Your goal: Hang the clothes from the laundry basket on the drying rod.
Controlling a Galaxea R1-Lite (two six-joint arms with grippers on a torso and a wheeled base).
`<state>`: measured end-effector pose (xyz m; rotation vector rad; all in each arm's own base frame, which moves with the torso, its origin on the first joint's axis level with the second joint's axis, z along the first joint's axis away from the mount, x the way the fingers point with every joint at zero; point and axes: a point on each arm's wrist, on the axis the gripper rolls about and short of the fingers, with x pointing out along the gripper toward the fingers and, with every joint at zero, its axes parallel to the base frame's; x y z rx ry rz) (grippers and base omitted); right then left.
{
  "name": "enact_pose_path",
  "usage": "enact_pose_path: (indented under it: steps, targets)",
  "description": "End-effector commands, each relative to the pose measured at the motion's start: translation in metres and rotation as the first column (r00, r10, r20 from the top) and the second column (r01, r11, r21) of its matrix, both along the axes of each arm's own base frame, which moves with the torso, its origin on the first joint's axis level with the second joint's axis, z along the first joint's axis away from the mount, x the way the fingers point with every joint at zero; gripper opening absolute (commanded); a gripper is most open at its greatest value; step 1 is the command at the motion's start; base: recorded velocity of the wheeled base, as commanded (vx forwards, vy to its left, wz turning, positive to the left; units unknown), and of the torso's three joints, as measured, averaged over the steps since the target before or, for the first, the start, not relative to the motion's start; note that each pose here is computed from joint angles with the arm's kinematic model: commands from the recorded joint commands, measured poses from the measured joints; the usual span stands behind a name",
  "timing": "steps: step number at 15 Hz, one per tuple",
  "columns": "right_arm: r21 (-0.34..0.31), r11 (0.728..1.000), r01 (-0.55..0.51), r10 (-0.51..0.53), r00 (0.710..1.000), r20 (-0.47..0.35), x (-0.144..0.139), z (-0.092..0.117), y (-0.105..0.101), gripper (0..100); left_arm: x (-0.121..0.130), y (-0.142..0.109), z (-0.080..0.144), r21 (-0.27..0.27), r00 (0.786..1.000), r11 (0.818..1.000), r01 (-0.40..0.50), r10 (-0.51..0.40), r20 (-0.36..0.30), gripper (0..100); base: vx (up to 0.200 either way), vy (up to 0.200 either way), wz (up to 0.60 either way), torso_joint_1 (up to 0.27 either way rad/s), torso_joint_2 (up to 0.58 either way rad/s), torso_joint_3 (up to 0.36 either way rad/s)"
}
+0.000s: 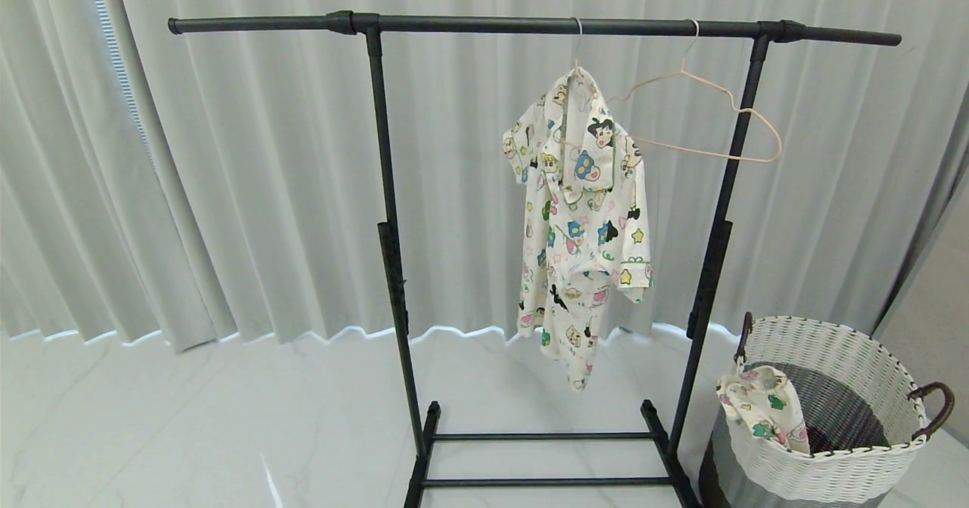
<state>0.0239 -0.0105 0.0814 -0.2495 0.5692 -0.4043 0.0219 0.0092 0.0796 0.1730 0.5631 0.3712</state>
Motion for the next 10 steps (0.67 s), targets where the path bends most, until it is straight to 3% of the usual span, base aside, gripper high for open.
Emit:
enact_pose_path:
  steps: [1, 7, 9, 10]
  targets:
    - [-0.001, 1.0, 0.0, 0.0, 1.0, 0.0, 0.0, 0.0, 0.0, 100, -0.0001, 0.0, -0.0001, 0.0, 1.0, 1.0, -0.001, 0.001, 0.0, 100, 0.0, -0.2, 0.0, 0.002, 0.01, 0.046]
    - [0.001, 1.0, -0.002, 0.002, 1.0, -0.004, 0.0004, -0.0001, 0.0, 100, -0.0003, 0.0, -0.0001, 0.002, 1.0, 1.0, -0.002, 0.002, 0.0, 100, 0.0, -0.2, 0.0, -0.002, 0.0, 0.01]
    - [0.001, 1.0, -0.002, 0.002, 1.0, -0.003, 0.0002, -0.0001, 0.0, 100, -0.0003, 0.0, -0.0001, 0.001, 1.0, 1.0, -0.002, 0.002, 0.001, 100, 0.2, -0.2, 0.0, 0.005, 0.0, 0.007]
    - [0.001, 1.0, -0.002, 0.002, 1.0, -0.003, 0.0002, -0.0001, 0.0, 100, -0.0003, 0.0, -0.0001, 0.001, 1.0, 1.0, -0.002, 0.002, 0.001, 100, 0.2, 0.0, 0.0, -0.002, 0.0, 0.007]
